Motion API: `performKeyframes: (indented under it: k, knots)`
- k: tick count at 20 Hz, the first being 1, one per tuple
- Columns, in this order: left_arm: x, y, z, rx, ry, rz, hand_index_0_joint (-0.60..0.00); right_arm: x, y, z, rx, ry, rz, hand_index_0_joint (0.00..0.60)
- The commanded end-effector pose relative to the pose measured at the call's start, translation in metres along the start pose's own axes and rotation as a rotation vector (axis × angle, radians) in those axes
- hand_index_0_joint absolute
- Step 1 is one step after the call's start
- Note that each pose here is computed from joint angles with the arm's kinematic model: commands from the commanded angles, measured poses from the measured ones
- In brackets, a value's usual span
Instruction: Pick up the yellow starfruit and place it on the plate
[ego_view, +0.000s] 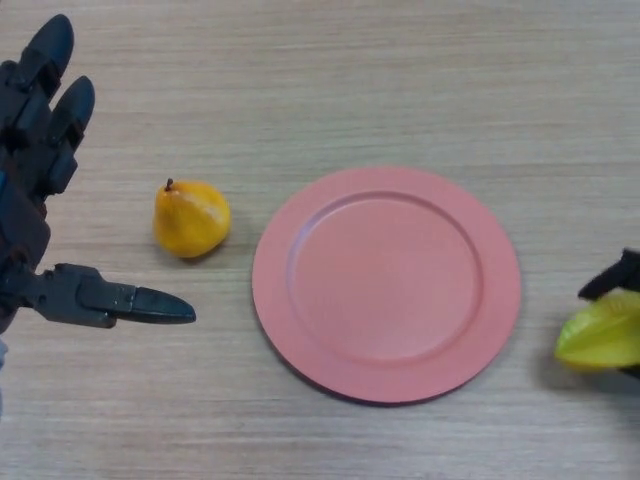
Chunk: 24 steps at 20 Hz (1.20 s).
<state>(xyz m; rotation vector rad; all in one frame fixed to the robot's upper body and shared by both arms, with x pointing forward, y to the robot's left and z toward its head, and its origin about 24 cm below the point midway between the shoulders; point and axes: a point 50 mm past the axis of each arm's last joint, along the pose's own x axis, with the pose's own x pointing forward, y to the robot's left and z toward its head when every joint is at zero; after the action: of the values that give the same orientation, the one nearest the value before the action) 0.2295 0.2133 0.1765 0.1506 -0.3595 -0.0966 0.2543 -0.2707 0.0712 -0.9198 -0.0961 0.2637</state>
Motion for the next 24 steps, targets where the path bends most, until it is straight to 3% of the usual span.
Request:
performKeyframes:
  k: [1,4,5,6,7,9,17,24]
  knots:
    - [-0.002,0.016,0.031,0.098,-0.176,0.055,0.0,0.002,-0.048,0.033,0.001,-0.183,-0.192,0.6]
    - [-0.001,0.014,0.031,0.088,-0.166,0.053,0.0,0.016,-0.048,0.057,0.123,-0.2,-0.195,0.6]
    - [0.0,0.012,0.03,0.077,-0.161,0.049,0.0,0.03,-0.047,0.073,0.081,-0.264,-0.245,0.6]
    - [0.0,0.011,0.03,0.071,-0.159,0.044,0.0,0.033,-0.047,0.078,0.087,-0.276,-0.249,0.6]
    - [0.001,0.01,0.032,0.066,-0.162,0.036,0.0,0.039,-0.041,0.092,0.195,-0.301,-0.218,0.6]
    - [0.001,0.01,0.034,0.059,-0.17,0.03,0.0,0.043,-0.038,0.103,0.223,-0.322,-0.204,0.6]
    - [-0.001,0.015,0.037,0.036,-0.188,0.051,0.0,0.039,-0.044,0.143,0.655,-0.322,-0.109,0.6]
    - [0.001,0.014,0.035,0.04,-0.18,0.04,0.0,0.04,-0.05,0.151,0.638,-0.351,-0.144,0.6]
